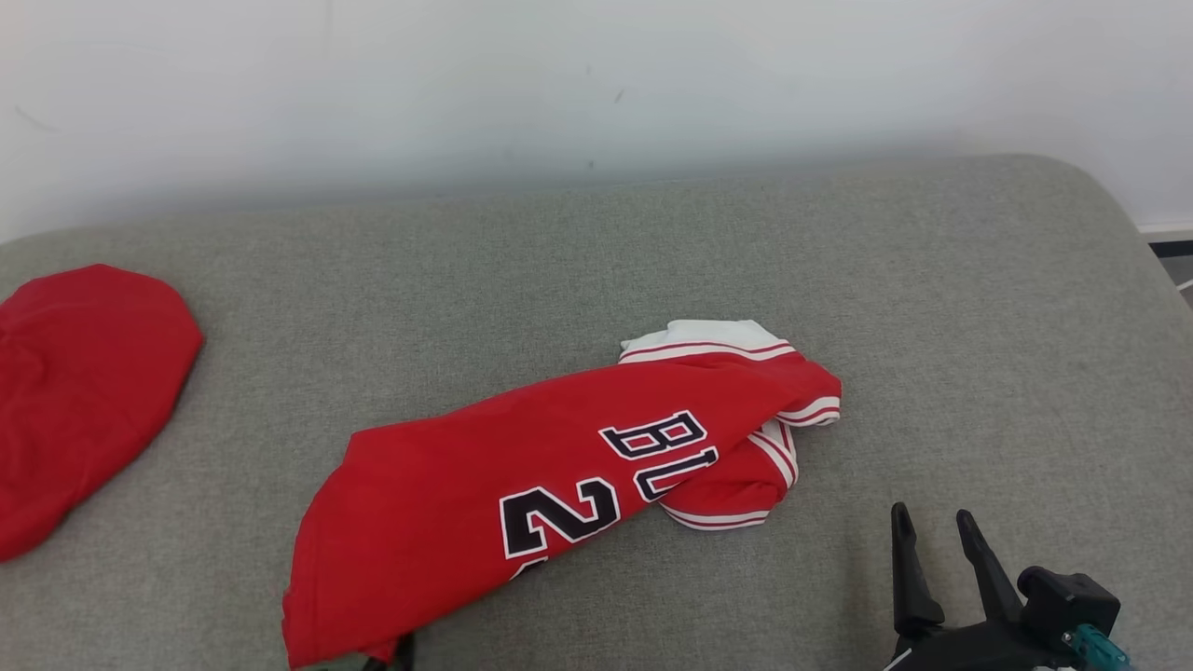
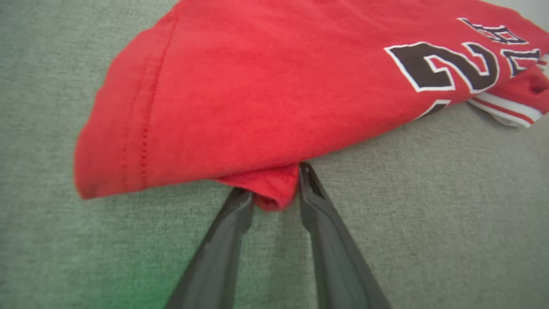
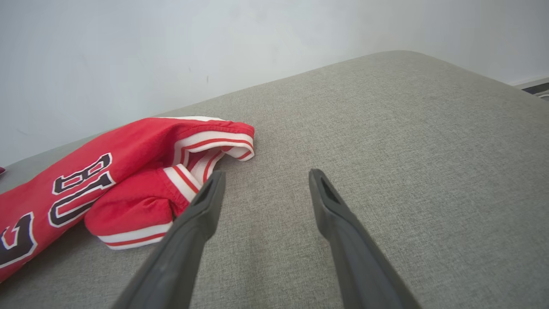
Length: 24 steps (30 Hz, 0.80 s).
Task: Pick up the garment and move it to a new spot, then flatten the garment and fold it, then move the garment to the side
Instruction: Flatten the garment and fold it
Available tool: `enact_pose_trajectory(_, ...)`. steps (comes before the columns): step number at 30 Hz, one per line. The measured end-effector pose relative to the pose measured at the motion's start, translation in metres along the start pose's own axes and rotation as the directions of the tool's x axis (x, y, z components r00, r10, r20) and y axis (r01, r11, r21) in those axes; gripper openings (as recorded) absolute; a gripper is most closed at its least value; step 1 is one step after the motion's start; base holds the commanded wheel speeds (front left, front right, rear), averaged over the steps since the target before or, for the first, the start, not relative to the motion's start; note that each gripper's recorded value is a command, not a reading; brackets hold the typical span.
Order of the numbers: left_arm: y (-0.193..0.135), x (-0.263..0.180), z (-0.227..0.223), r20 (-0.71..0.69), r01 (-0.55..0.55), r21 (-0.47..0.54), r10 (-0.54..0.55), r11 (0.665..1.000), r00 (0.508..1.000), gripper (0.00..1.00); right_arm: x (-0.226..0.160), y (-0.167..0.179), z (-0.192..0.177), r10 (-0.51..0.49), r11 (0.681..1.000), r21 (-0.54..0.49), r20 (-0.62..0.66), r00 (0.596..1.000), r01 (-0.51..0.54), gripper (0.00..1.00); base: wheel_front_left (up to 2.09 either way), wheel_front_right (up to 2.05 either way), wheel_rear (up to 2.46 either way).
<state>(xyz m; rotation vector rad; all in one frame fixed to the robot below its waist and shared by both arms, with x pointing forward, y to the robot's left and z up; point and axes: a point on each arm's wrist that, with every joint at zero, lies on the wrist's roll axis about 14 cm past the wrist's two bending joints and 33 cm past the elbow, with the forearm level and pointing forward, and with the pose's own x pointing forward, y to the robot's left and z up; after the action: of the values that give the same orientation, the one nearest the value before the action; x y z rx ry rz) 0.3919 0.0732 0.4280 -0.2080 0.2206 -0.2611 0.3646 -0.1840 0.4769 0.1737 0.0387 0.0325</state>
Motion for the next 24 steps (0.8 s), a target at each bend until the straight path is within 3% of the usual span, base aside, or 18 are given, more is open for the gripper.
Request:
enact_pose_trajectory(10, 0.011, -0.007, 0.016, 0.056, -0.04, -0.012, 0.04, 0.999, 0.998, 0.0, 0.007, 0.01, -0.002, 0.031, 1.0, 0.003, -0.004, 1.0, -0.031, 1.0, 0.0, 0.0, 0.0)
enact_pose_trajectory(20, 0.074, -0.062, 0.029, 0.066, -0.207, 0.035, 0.204, 0.978, 0.977, 0.0, 0.017, 0.045, -0.008, 0.136, 0.991, 0.011, -0.019, 0.991, -0.136, 1.0, 0.0, 0.0, 0.0)
enact_pose_trajectory(24, 0.081, -0.076, 0.028, 0.058, -0.237, 0.02, 0.235, 0.971, 0.97, 0.0, 0.019, 0.055, -0.007, 0.166, 0.986, 0.011, -0.021, 0.986, -0.165, 1.0, 0.0, 0.0, 0.0)
